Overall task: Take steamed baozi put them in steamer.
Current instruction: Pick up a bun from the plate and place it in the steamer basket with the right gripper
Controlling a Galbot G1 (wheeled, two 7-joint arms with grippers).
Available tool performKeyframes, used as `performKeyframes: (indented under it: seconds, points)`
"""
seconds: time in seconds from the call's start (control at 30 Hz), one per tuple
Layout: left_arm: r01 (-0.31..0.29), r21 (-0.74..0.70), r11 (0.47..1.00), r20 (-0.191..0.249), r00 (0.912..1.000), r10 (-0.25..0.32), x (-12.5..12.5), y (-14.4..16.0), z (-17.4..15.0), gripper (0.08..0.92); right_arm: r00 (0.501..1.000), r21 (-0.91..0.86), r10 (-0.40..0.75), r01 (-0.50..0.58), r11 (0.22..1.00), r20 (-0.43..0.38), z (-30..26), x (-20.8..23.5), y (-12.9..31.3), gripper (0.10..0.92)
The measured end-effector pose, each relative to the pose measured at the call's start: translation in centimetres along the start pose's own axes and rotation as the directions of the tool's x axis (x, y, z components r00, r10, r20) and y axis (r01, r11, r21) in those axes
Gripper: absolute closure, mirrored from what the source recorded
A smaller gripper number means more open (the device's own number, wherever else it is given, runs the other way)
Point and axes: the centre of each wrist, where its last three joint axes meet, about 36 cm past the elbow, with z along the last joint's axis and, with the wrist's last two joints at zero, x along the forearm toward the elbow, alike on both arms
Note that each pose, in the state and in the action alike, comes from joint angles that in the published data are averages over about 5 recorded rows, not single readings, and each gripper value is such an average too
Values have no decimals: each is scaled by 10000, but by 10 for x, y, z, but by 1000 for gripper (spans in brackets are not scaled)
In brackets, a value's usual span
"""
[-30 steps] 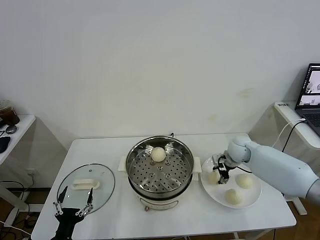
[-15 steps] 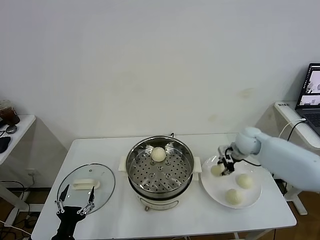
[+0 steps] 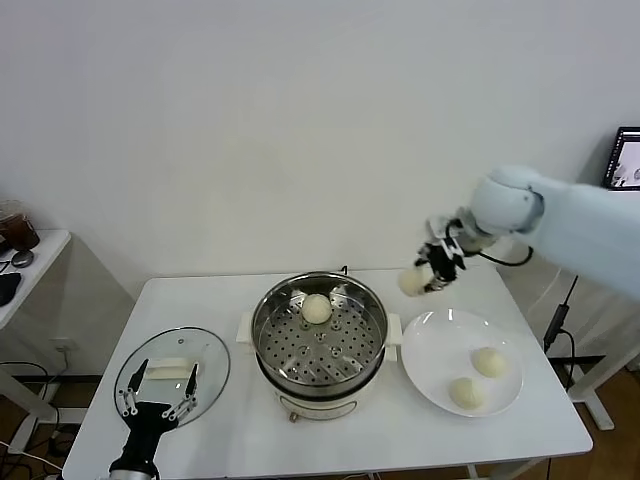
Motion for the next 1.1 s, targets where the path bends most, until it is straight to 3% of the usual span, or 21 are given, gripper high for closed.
performKeyframes:
  seconds: [0.23,0.57,1.1]
  points:
    - [119,-71,9999,-173,9998,-120,1,-1,3,177,9986,-51,-216,219,9997,485,-76,-6,-6,531]
    - [378,-187,9991,-284,9989,-383,5,5,5,177,9959,-120,-614,624,9980,667,-162,-62,-10,530]
    - [500,-234,9985,-202,9985,-505,2,5,6,177,9917,-404,-1169,1192,9920,541,-214,-145,-4,521]
